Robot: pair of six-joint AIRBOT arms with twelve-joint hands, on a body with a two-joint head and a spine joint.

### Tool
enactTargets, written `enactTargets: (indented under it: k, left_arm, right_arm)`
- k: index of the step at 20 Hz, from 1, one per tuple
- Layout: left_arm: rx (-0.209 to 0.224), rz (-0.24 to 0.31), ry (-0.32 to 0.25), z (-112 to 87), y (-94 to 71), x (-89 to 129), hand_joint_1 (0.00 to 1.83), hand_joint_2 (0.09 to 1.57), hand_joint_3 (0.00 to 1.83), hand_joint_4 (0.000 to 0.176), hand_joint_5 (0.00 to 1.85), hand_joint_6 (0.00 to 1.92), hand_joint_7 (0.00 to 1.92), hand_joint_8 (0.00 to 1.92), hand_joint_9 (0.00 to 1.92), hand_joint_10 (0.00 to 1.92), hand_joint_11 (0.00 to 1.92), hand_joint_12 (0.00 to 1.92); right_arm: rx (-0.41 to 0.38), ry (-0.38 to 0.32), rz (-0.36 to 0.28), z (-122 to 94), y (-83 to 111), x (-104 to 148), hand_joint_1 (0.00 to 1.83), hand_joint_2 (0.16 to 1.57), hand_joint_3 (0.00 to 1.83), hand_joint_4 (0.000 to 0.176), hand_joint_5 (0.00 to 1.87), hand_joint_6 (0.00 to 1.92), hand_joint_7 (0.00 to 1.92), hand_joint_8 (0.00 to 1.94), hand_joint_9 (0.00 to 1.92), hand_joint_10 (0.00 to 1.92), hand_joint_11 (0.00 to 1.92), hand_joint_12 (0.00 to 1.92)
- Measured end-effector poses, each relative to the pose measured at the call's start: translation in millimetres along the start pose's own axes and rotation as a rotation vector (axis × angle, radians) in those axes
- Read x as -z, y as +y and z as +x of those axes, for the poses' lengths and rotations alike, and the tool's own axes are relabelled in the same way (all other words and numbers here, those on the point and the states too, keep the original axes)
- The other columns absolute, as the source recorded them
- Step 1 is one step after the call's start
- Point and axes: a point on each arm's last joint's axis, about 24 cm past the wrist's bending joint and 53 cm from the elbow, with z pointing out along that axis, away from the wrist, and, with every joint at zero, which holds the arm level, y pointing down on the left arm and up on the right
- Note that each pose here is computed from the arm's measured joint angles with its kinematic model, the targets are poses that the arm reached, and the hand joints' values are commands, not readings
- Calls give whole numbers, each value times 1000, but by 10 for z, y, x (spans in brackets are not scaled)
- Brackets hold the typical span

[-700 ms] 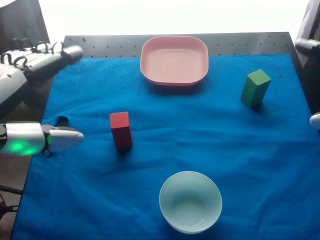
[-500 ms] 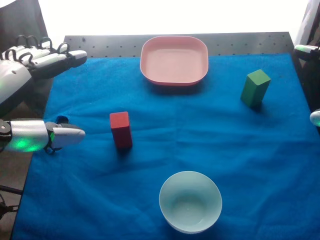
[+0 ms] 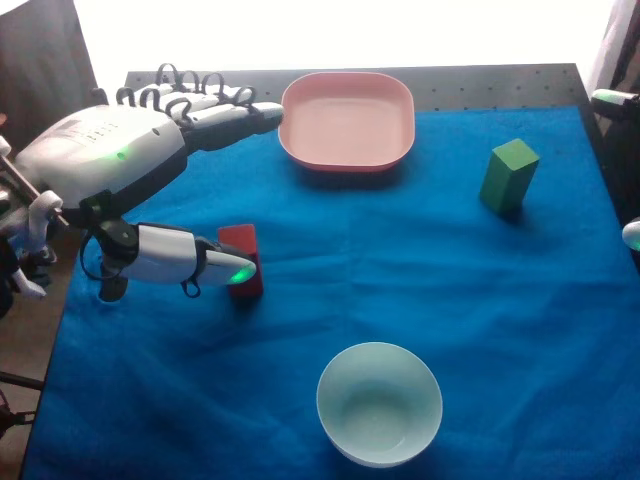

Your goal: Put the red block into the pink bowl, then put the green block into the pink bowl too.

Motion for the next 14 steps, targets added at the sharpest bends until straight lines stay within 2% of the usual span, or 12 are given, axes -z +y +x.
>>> enactTargets:
  k: [1, 2, 3, 4, 5, 6, 7, 8, 9, 10, 11, 14]
  left_arm:
    - [0, 1, 4, 12, -5, -6, 835, 871, 1, 112, 278, 5, 222, 6, 148, 4, 0, 310]
    - [2, -2, 6, 18, 6, -20, 845, 873, 1, 108, 288, 6, 235, 7, 154, 5, 0, 313]
    - [3, -5, 12, 42, 17, -33, 846, 900, 3, 72, 423, 17, 402, 19, 348, 7, 73, 618]
    - [5, -7, 17, 59, 18, -36, 832, 919, 0, 49, 516, 3, 531, 3, 480, 12, 114, 811]
    - [7, -5, 25, 89, 8, -42, 831, 958, 1, 16, 698, 18, 721, 19, 644, 38, 189, 918]
    - [3, -4, 33, 109, 5, -43, 870, 968, 0, 0, 819, 18, 864, 21, 774, 49, 277, 991]
    - [3, -4, 36, 121, 4, -47, 1027, 1030, 18, 105, 1040, 624, 1046, 27, 986, 116, 464, 1258]
    - [16, -7, 37, 146, 16, -70, 1240, 1084, 0, 0, 985, 841, 1107, 887, 1109, 524, 770, 1502]
    - [15, -5, 37, 148, 12, -71, 1240, 1084, 0, 0, 985, 841, 1107, 887, 1109, 524, 770, 1502]
    - [16, -3, 36, 154, 6, -80, 1249, 1082, 1, 0, 999, 813, 1100, 943, 1037, 780, 790, 1563]
    - [22, -5, 33, 156, 17, -92, 1263, 1064, 1, 0, 1065, 693, 1121, 946, 1000, 975, 754, 1628]
    - [27, -17, 27, 140, 69, -108, 1271, 1050, 0, 0, 1137, 572, 1132, 942, 977, 1106, 718, 1654]
  right_arm:
    - [0, 1, 0, 2, 1, 0, 680, 1028, 2, 96, 163, 0, 172, 3, 199, 5, 0, 510]
    - [0, 1, 0, 2, 1, 0, 681, 1031, 1, 94, 163, 0, 167, 1, 191, 3, 0, 467]
    - [0, 1, 0, 2, 0, 0, 729, 1032, 0, 74, 182, 3, 176, 2, 179, 0, 0, 432]
    - [0, 1, -1, 2, 3, 0, 754, 1037, 1, 60, 191, 3, 174, 0, 164, 0, 0, 399]
    - [0, 1, 0, 2, 0, 0, 767, 1035, 0, 56, 193, 2, 173, 0, 154, 0, 0, 396]
    - [0, 0, 0, 1, -1, 0, 765, 1042, 0, 46, 194, 0, 177, 0, 160, 0, 0, 459]
    - [0, 1, 0, 2, 0, 0, 779, 1039, 0, 57, 193, 0, 168, 0, 143, 0, 0, 470]
    - [0, 1, -2, 1, 4, 0, 796, 1047, 1, 32, 195, 3, 170, 4, 141, 7, 3, 443]
    - [0, 1, -2, 2, 4, 0, 796, 1047, 1, 32, 195, 3, 170, 4, 141, 7, 3, 443]
    - [0, 0, 1, 0, -2, 0, 787, 1048, 1, 40, 190, 0, 167, 2, 144, 5, 0, 424]
    - [-1, -1, 1, -3, -3, 0, 801, 1043, 0, 38, 194, 2, 170, 3, 150, 6, 11, 427]
    - [-1, -2, 2, -5, -5, 0, 802, 1049, 1, 38, 201, 4, 175, 3, 152, 5, 1, 426]
